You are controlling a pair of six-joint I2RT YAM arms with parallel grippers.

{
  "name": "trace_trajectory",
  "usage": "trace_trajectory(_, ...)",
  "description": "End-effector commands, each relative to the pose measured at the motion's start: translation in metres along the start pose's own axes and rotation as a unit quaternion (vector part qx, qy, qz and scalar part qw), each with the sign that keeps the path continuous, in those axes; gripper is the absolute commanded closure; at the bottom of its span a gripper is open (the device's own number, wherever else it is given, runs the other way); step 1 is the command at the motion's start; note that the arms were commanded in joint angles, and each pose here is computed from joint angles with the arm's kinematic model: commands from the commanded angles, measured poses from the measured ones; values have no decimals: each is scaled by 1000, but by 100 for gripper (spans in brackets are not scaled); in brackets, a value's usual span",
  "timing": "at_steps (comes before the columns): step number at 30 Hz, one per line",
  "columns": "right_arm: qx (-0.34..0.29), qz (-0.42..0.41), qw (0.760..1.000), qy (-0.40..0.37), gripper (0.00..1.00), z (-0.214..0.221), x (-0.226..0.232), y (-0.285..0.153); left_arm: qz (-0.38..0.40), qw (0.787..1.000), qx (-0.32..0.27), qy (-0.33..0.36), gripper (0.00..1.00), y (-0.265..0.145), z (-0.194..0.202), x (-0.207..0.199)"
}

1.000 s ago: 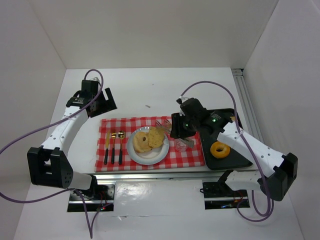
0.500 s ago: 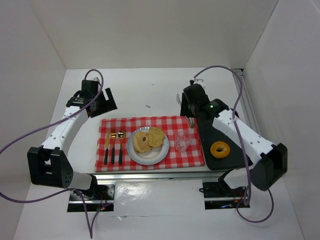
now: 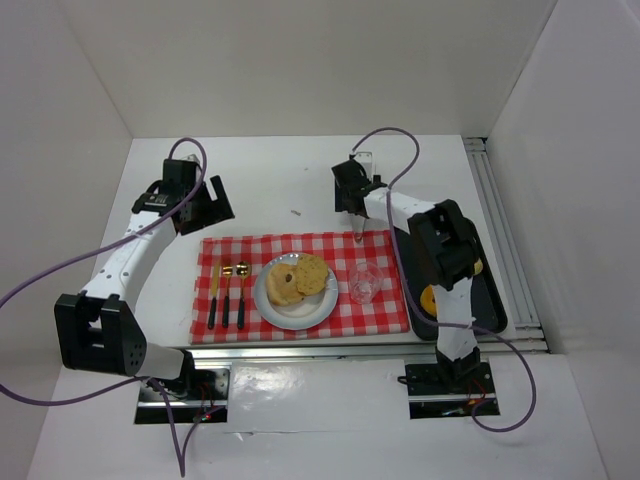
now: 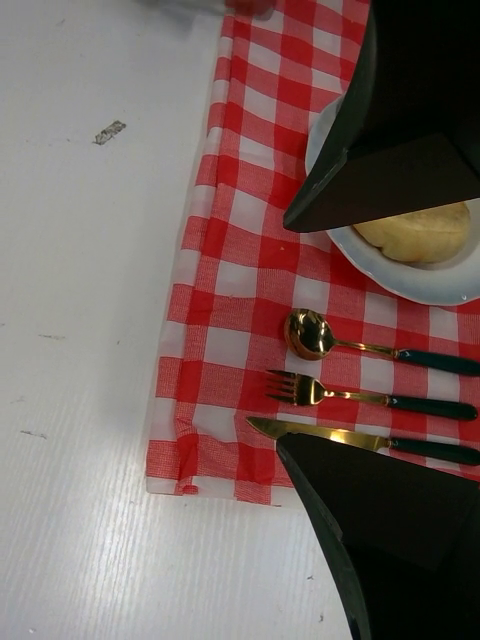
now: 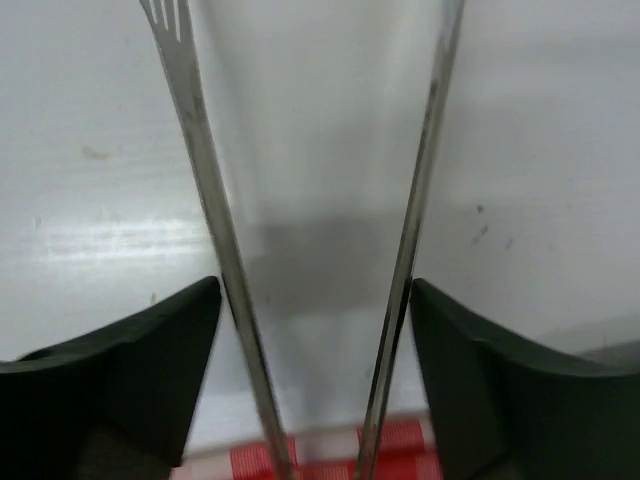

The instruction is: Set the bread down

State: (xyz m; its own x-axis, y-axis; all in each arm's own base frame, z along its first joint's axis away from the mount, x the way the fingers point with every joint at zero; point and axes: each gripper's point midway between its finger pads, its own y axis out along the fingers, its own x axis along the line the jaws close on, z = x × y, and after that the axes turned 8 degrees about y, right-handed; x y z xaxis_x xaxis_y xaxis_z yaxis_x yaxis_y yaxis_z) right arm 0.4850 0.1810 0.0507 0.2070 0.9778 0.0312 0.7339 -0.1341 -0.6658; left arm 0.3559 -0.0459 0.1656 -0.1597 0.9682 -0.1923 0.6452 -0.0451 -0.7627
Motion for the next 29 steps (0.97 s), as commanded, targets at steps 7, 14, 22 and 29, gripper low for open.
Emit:
trace_trajectory(7, -82, -22, 994, 66, 0, -111, 7, -25, 2, 1000, -27, 11, 5, -13, -23, -4)
trace_trajectory(14, -103, 33, 990, 90, 0, -136, -56, -97, 3, 999, -31, 10, 4, -16, -24, -5)
trace_trajectory(22, -46, 128, 984, 115, 0, -50, -161, -128, 4, 999, -50, 15, 2, -29, -33, -6)
trace_trajectory(29, -30, 143, 976, 160, 0, -21, -206, -136, 11, 998, -54, 19, 2, -35, -35, -8)
